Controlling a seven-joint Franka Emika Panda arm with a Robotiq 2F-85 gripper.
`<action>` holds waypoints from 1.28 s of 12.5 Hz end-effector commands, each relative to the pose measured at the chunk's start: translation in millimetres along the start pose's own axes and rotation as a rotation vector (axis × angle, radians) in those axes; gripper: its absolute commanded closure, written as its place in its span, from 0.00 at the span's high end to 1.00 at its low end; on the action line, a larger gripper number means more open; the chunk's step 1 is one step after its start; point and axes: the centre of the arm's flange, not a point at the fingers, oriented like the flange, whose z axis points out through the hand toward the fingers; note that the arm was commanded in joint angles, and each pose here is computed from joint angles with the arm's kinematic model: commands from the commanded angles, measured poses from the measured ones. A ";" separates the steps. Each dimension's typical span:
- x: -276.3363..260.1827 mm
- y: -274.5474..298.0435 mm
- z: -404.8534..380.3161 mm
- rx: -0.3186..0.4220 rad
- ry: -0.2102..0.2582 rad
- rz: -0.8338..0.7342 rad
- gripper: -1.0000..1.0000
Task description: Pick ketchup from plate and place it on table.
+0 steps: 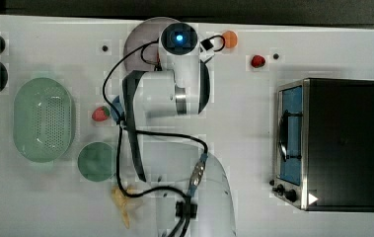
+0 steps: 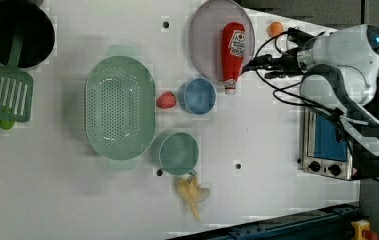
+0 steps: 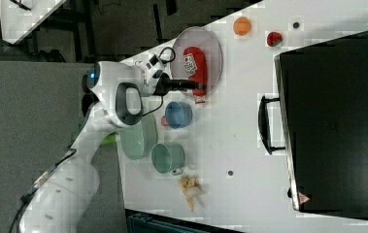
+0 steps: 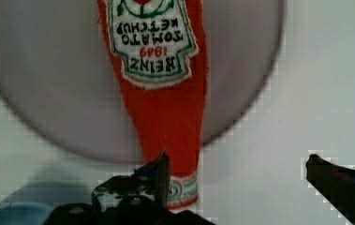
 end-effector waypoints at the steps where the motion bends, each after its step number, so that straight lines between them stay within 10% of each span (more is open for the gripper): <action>1: 21.1 -29.9 6.2 0.026 0.085 -0.097 1.00; 8: 40.0 -32.2 58.4 0.012 0.152 -0.132 1.00; 12: 43.6 -36.9 55.7 0.021 0.182 -0.134 0.60; 16: 50.3 -39.7 11.1 0.032 0.244 -0.116 0.60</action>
